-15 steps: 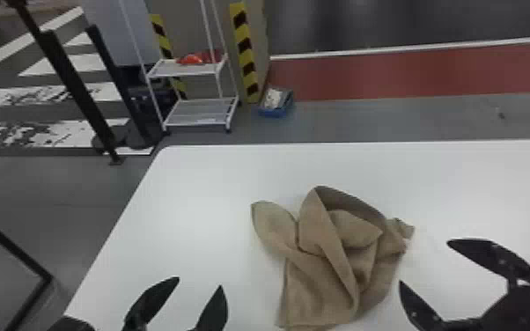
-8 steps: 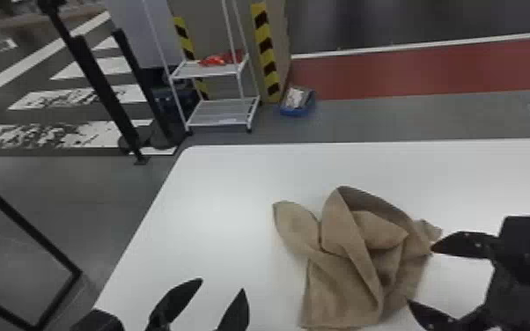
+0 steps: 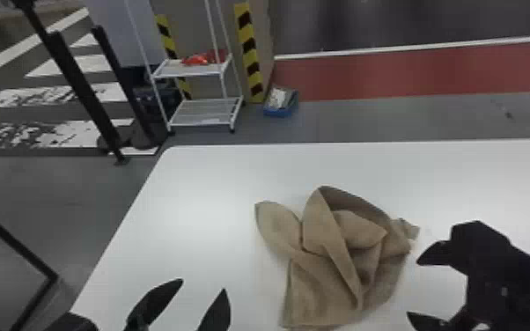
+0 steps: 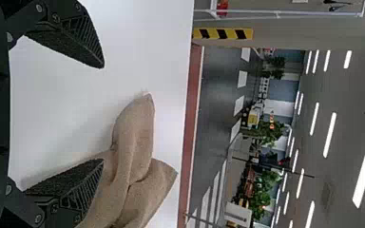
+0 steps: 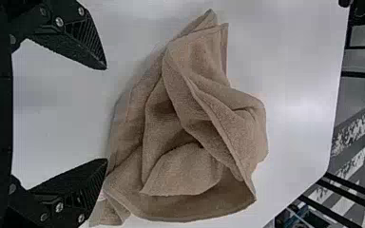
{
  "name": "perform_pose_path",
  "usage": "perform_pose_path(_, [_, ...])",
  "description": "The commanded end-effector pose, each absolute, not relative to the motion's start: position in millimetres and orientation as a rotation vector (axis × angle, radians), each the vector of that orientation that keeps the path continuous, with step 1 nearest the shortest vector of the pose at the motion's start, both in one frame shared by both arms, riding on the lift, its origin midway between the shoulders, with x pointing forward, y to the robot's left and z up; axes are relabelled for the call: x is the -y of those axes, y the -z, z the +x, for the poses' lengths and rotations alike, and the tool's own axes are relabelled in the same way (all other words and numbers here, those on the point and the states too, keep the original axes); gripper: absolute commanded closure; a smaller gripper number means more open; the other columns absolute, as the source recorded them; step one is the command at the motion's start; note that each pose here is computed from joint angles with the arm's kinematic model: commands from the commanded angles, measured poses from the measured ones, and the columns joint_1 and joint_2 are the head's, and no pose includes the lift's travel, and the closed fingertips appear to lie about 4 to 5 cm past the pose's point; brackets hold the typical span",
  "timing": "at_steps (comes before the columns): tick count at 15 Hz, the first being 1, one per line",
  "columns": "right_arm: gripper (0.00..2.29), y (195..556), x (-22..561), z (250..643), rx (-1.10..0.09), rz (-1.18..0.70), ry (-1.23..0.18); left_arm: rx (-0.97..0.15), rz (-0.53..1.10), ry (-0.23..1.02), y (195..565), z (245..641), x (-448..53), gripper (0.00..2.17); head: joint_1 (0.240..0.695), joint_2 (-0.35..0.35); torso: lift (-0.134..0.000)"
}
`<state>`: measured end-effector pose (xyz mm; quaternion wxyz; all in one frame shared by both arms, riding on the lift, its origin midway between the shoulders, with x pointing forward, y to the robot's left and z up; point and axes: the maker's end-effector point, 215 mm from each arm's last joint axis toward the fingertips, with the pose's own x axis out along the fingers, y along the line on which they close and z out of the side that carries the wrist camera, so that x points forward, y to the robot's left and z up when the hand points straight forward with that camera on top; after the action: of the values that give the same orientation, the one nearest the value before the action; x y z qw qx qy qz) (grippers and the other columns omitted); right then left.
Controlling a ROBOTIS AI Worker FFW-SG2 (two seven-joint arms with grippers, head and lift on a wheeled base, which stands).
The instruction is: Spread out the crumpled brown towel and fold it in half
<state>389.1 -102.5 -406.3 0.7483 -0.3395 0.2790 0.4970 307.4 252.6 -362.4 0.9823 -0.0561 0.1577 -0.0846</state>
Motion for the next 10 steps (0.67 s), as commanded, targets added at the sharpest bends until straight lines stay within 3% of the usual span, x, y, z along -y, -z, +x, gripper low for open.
perform_pose_path(1, [0.29, 427, 90, 391, -0.647, -0.762, -1.119, -0.316, -0.121, 0.163, 362, 307, -252, 0.2, 0.695, 0.243, -0.125])
perform_pose_path(4, [0.47, 447, 74, 393, -0.682, -0.778, -1.16, -0.32, -0.117, 0.164, 364, 307, -252, 0.2, 0.695, 0.267, -0.125])
perform_pose_path(8, [0.48, 453, 56, 403, -0.674, -0.777, -1.178, -0.33, -0.122, 0.165, 366, 308, -251, 0.2, 0.695, 0.292, -0.125])
perform_pose_path(10, [0.71, 453, 52, 406, -0.678, -0.771, -1.187, -0.33, -0.123, 0.165, 366, 309, -250, 0.2, 0.695, 0.306, -0.125])
